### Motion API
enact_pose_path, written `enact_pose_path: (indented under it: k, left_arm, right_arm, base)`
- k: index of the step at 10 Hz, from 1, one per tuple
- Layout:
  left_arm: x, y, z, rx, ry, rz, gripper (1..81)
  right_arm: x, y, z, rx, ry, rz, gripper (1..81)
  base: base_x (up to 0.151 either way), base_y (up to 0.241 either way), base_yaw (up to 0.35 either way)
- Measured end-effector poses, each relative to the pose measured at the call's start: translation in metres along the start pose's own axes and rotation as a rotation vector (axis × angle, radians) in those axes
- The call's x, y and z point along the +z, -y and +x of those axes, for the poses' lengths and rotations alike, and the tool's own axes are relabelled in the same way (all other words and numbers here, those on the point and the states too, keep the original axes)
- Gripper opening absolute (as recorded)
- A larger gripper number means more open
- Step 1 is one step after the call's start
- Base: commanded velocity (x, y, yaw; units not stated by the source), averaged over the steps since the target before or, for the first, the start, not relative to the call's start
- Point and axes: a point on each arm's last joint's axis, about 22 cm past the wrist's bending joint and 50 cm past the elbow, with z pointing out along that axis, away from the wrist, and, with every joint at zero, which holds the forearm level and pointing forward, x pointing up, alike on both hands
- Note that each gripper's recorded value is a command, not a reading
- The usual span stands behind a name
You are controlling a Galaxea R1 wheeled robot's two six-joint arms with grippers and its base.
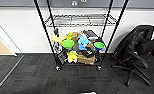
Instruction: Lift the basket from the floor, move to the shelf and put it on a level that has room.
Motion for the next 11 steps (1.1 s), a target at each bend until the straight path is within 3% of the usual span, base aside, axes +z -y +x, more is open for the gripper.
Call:
enact_pose_path:
  k: [4, 9, 11]
  left_arm:
    - [0.026, 0.000, 0.035, 0.006, -0.050, -0.019, 81.1]
    - [0.056, 0.027, 0.062, -0.022, -0.103, 0.002, 81.1]
    - [0.073, 0.034, 0.057, -0.028, -0.092, 0.001, 81.1]
  right_arm:
    - [0.039, 0.007, 0.051, -0.046, -0.021, 0.011, 81.1]
    - [0.077, 0.000, 0.090, -0.090, -0.048, 0.003, 81.1]
    - [0.092, -0.008, 0.093, -0.093, -0.046, -0.003, 81.1]
  base:
    - [0.000, 0.000, 0.000]
    - [0.000, 0.000, 0.000]
    - [0.000, 0.000, 0.000]
